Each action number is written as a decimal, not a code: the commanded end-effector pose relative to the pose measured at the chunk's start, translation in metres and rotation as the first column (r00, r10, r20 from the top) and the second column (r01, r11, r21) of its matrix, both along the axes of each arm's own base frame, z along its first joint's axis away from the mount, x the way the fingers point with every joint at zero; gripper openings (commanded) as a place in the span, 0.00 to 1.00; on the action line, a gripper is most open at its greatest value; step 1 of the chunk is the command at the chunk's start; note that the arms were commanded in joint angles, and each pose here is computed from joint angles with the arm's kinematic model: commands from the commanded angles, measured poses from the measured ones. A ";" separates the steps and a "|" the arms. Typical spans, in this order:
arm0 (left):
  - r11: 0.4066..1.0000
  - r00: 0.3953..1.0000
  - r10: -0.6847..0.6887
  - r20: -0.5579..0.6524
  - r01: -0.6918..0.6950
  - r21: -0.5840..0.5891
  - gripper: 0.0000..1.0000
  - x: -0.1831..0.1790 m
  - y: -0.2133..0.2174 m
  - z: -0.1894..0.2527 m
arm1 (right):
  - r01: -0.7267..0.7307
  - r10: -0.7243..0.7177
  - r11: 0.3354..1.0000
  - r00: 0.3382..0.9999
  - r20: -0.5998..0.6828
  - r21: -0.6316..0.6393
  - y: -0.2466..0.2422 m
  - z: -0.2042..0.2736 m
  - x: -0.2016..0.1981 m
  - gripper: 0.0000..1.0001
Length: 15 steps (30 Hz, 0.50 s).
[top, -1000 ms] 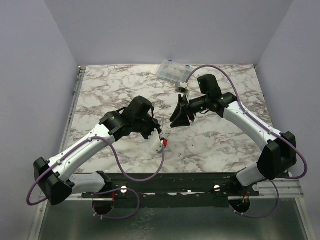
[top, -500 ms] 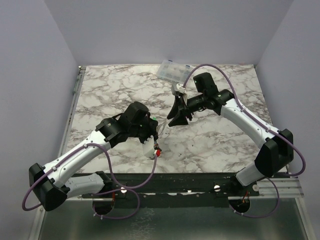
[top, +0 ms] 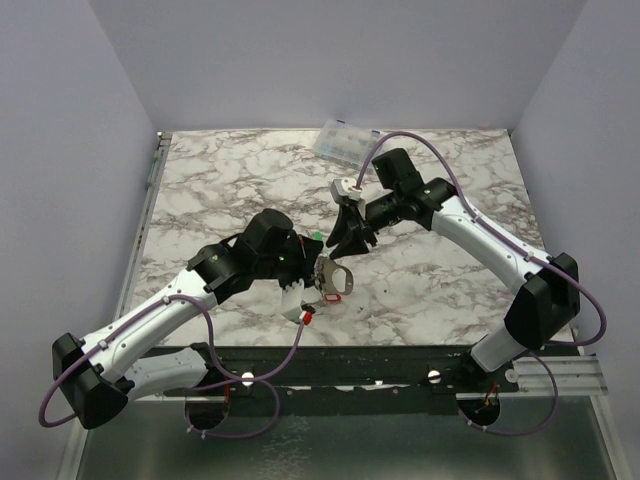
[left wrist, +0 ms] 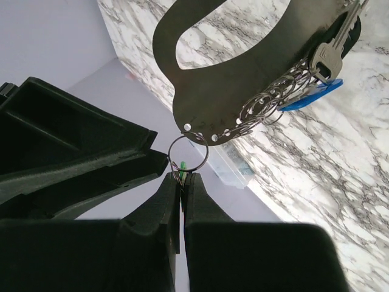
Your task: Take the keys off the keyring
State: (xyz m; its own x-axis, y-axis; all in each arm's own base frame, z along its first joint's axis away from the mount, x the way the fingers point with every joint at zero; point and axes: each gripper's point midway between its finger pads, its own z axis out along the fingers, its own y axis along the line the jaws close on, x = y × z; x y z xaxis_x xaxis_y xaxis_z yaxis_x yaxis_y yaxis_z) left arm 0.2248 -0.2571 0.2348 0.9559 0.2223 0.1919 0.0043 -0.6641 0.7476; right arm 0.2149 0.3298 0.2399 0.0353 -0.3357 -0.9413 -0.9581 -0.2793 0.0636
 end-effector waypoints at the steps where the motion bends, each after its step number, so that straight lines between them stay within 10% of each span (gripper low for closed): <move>1: 0.997 0.995 -0.075 0.065 0.077 -0.022 0.00 -0.006 -0.008 0.013 | -0.023 0.023 1.000 0.998 -0.058 0.008 0.006 -0.007 -0.007 0.36; 15: 0.998 0.997 -0.052 0.053 0.053 -0.032 0.00 -0.005 -0.006 0.014 | 0.012 -0.015 0.999 0.996 -0.091 -0.033 0.017 -0.021 -0.007 0.21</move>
